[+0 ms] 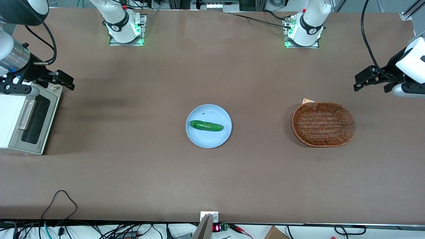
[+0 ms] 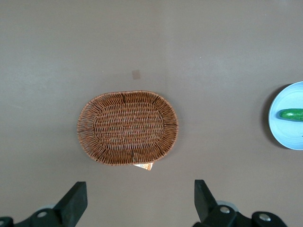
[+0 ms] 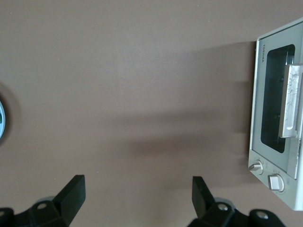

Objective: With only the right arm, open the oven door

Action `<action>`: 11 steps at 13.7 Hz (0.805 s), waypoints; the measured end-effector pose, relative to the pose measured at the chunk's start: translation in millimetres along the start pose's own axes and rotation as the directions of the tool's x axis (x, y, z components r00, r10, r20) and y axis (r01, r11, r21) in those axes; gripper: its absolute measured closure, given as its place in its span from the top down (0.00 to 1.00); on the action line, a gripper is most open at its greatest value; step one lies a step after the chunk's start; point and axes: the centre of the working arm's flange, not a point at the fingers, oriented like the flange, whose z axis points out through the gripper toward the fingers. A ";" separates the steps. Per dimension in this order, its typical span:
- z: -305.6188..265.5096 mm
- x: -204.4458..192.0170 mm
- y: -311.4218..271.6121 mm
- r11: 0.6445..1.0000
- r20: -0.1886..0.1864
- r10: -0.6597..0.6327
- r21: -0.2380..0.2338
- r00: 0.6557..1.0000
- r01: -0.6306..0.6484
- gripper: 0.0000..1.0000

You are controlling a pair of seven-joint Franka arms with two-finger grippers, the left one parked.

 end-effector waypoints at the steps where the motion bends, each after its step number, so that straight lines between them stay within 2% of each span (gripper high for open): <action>1: 0.1 -0.1 0.0 1.000 0.001 0.000 0.000 1.000 0.000 1.00; 11: 9.4 4.5 5.8 1.000 0.019 0.006 -0.009 1.000 -0.006 0.98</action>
